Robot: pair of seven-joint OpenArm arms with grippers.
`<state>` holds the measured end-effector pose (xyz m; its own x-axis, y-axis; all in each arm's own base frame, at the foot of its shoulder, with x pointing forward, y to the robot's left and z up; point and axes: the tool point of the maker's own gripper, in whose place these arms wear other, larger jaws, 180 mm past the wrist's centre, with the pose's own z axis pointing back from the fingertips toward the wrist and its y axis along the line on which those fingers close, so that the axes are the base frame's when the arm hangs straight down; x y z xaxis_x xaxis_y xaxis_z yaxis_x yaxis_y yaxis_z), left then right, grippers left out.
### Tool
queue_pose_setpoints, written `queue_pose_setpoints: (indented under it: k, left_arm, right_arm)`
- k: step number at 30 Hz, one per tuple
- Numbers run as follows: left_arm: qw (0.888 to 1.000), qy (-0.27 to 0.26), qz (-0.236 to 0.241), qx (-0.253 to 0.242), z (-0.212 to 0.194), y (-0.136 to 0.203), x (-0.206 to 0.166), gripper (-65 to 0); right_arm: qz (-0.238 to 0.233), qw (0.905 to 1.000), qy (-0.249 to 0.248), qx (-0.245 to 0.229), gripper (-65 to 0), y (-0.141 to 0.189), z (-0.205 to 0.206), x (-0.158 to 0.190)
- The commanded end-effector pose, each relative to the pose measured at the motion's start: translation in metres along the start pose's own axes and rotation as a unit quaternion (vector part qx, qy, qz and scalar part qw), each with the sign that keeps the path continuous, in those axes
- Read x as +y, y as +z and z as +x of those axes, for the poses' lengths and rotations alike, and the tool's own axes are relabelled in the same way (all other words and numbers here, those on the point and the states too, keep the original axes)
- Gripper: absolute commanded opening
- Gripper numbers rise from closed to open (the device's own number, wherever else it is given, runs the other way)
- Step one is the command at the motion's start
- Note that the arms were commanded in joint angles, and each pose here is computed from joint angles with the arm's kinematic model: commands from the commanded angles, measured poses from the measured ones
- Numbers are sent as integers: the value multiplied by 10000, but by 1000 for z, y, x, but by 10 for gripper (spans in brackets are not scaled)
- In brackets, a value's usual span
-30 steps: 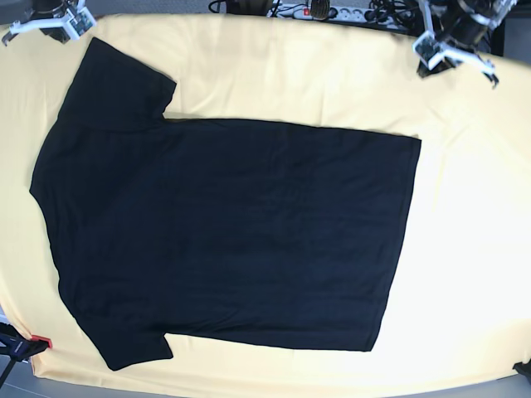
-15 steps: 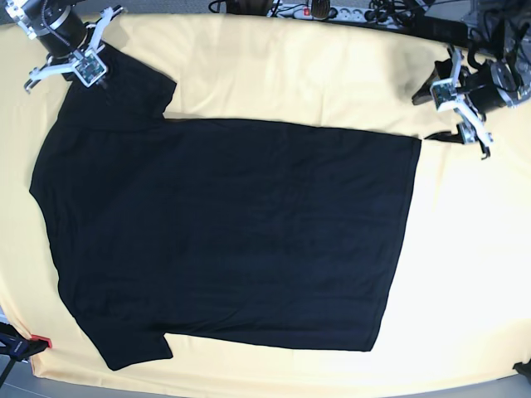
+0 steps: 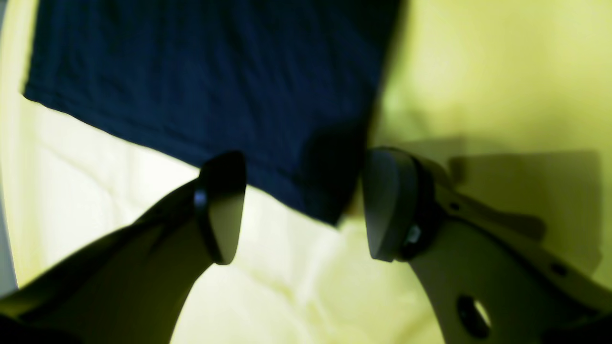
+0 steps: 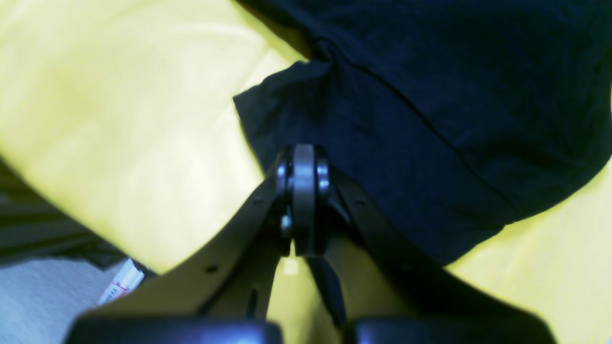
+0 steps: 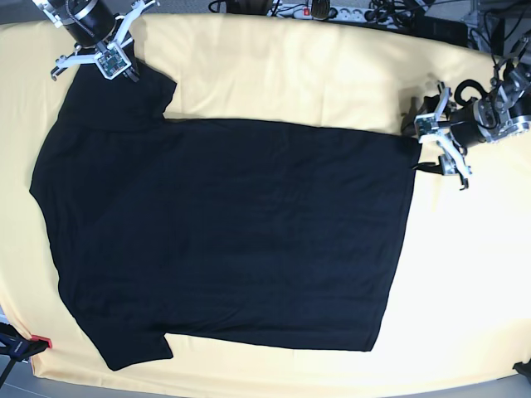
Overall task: Fold the T-shirt properly
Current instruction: 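Move both grippers to the shirt's shoulder corners and grasp them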
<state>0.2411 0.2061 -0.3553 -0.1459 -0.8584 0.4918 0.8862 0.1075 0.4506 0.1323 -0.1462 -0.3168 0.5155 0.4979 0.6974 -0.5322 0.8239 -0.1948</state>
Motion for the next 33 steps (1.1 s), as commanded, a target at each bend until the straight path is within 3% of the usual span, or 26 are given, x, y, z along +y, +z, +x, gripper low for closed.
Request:
queue_pose_setpoints:
  k: [1,7,8,10,11,12,13,15,17,26,30,31,33]
  left_arm:
    - [9997,-161,-109,175,-7,1,0,-258]
    - [9998,-172,49,-5,3,-20,17,-262]
    - [9998,-167,106,-31,5,-22,22,-282]
    - [9997,-172,170,-35,7,-23,27,-427]
    - [9997,-156,191,24,6,-23,29,-532]
    - [9996,-154,204,116,4,-24,30,-616]
    - [9996,-132,207,171,2,-24,30,-650]
    - [9997,-9,208,135,4,-24,30,-650]
    - [9997,24,207,118,4,-24,29,-650]
    - [9997,22,207,99,5,-24,29,-650]
    - [9997,22,207,102,5,-24,29,-650]
    - [9997,22,207,106,5,-24,29,-650]
    - [9997,21,208,106,5,-24,30,-650]
  right_arm:
    - [7,9999,4,-147,-650,3,7,1]
    - [-181,9993,323,1,-650,3,2,-5]
    - [-221,9989,412,41,-650,3,1,-7]
    - [-137,9987,482,58,-650,3,0,-4]
    - [-32,9986,533,62,-614,3,0,0]
    - [71,9983,578,65,-539,3,0,4]
    - [146,9980,604,68,-456,3,-1,6]
    - [234,9976,644,88,-326,3,-2,10]
    - [268,9973,666,128,-287,2,-5,10]
    - [10,9944,684,807,-288,-24,-57,-14]
    - [-84,9939,633,899,-295,-35,-66,-25]
    - [-102,9939,636,899,-328,-36,-66,-26]
    - [-240,9939,616,887,-489,-35,-65,-32]
